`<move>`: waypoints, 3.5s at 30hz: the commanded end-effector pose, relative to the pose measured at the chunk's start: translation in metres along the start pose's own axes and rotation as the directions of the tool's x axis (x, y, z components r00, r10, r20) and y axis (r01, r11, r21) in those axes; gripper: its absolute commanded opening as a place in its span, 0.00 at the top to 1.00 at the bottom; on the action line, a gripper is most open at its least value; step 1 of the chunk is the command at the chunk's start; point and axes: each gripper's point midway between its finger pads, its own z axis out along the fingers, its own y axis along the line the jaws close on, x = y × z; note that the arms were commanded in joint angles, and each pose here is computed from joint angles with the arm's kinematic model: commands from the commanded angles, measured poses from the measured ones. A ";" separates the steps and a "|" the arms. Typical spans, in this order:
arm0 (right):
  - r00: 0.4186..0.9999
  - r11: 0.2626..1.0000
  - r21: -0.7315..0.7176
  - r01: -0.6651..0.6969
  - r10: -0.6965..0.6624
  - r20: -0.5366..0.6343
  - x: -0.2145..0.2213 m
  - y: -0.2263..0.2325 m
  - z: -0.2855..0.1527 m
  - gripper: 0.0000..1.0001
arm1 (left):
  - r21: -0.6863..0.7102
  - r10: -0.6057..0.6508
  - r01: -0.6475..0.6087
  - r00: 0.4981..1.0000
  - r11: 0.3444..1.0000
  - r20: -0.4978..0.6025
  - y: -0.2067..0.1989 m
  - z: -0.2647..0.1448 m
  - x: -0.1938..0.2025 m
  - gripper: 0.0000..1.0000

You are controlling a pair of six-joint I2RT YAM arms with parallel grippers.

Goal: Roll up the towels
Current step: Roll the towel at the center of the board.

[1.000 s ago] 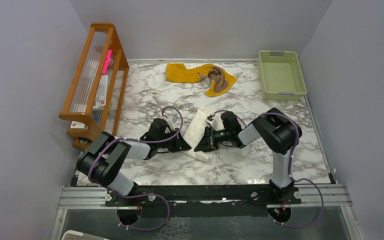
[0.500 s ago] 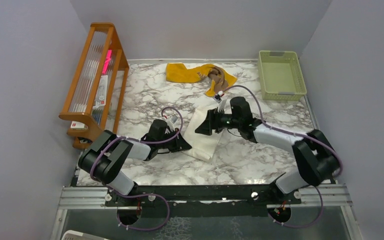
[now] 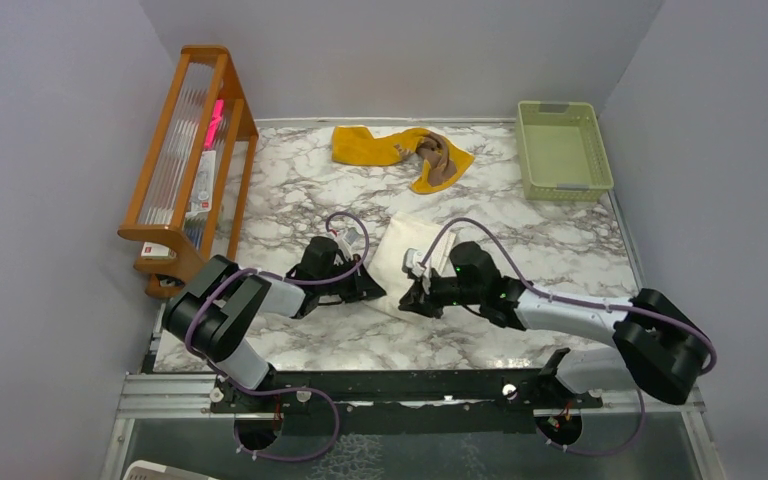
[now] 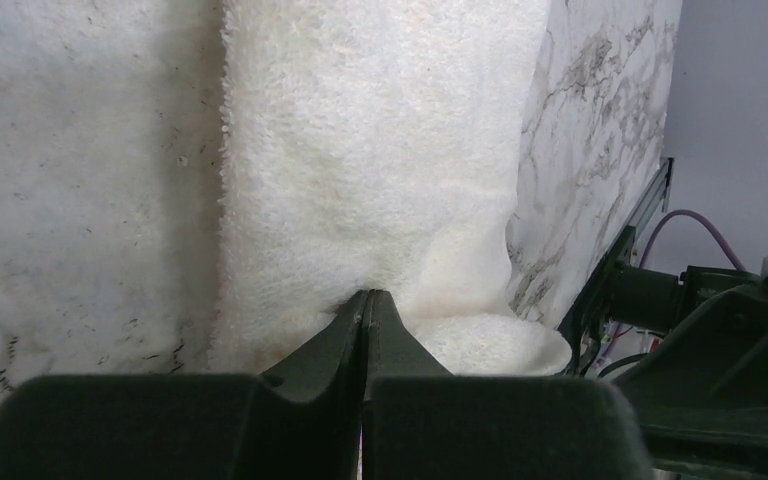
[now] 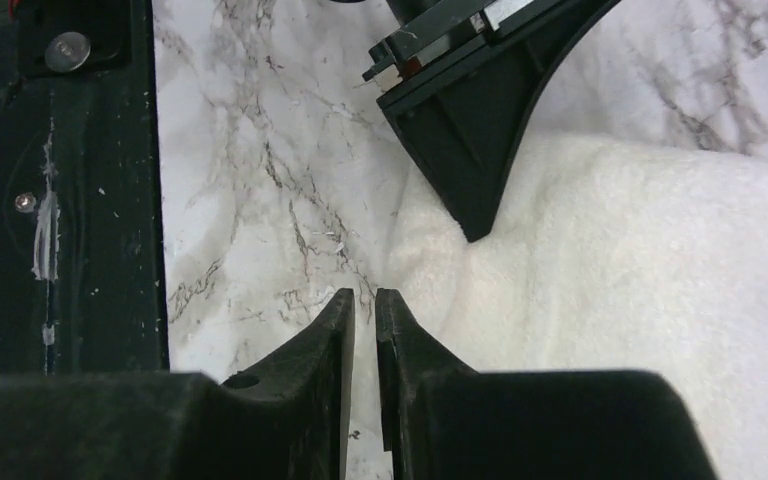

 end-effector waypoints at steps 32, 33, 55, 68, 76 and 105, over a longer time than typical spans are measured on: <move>0.906 0.997 -0.022 0.077 -0.080 -0.417 0.063 -0.021 0.008 0.54 | -0.317 -0.062 0.031 0.994 0.948 -0.087 0.083 -0.008 0.043 1.00; 0.904 0.996 -0.038 0.076 -0.085 -0.419 0.064 -0.017 0.009 0.53 | -0.318 -0.062 0.031 0.994 0.947 -0.088 0.083 -0.008 0.043 1.00; 0.883 0.930 0.013 0.369 -0.346 -0.317 0.020 0.000 0.017 0.37 | -0.337 -0.075 0.031 0.990 0.941 -0.118 0.091 -0.005 0.049 1.00; 0.792 0.926 -0.022 0.378 -0.335 -0.511 0.067 -0.009 0.018 0.42 | -0.338 -0.077 0.030 0.989 0.940 -0.124 0.091 -0.005 0.050 1.00; 0.762 0.939 -0.061 0.338 -0.311 -0.568 0.086 -0.004 0.017 0.48 | -0.337 -0.067 0.019 0.989 0.941 -0.130 0.090 -0.004 0.049 1.00; 0.953 0.975 0.148 -0.165 0.196 -0.232 -0.003 -0.012 0.020 0.99 | -0.291 0.214 -0.148 0.953 0.945 0.212 -0.047 -0.090 -0.112 1.00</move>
